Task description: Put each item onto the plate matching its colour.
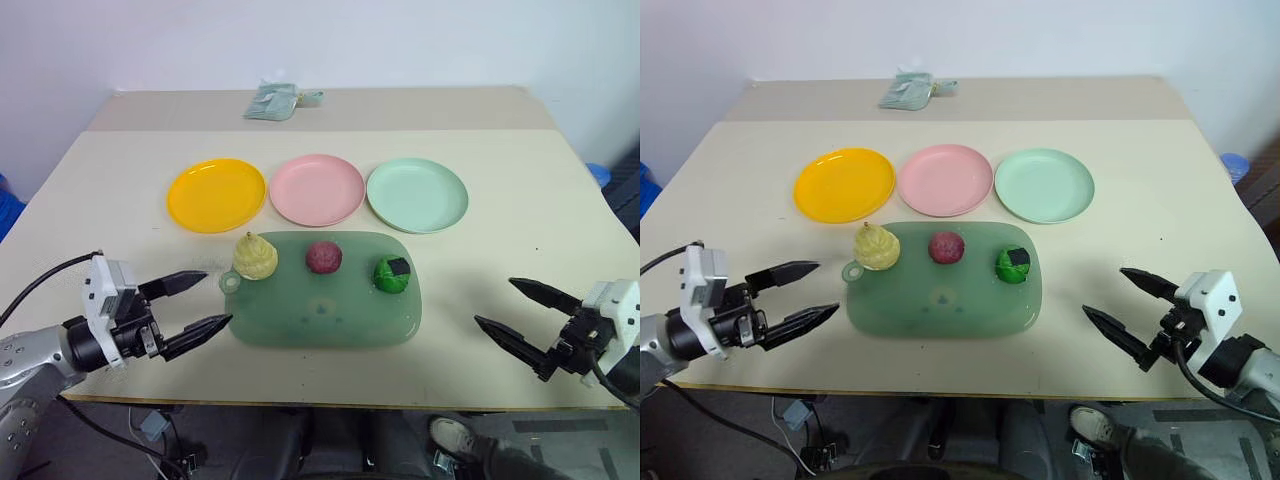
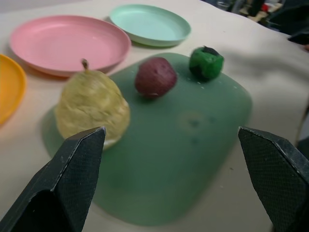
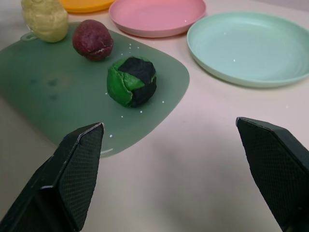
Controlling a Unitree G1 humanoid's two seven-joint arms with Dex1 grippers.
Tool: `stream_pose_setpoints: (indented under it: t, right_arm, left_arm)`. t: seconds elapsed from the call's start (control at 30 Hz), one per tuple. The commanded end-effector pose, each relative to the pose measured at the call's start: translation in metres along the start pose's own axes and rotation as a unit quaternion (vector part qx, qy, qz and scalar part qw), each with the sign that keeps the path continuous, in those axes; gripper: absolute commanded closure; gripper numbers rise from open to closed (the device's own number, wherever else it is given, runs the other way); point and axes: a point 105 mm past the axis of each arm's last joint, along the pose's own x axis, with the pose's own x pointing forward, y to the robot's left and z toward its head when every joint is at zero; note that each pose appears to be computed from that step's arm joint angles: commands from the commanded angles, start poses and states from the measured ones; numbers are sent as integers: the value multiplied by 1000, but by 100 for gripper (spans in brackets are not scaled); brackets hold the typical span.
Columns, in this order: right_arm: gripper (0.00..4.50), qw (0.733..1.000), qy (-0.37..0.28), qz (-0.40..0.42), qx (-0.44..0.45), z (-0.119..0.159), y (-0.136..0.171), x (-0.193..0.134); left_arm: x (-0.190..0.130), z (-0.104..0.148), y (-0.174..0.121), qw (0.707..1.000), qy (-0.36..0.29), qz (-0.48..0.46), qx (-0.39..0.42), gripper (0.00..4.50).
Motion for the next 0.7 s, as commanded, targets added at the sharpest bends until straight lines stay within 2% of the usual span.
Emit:
stream_pose_setpoints:
  t: [0.03, 0.37, 0.7]
  right_arm:
    - [3, 1000, -5, -12, -26, 0, -9, -6]
    - [3, 999, -19, -10, -34, -6, -13, -3]
    - [3, 999, -37, -1, -39, 2, -10, 8]
  left_arm:
    - [0, 8, -4, 1000, -5, -6, 28, 0]
    - [8, 8, -2, 998, -27, 14, 52, 0]
    - [11, 11, 0, 996, -56, 33, 63, 0]
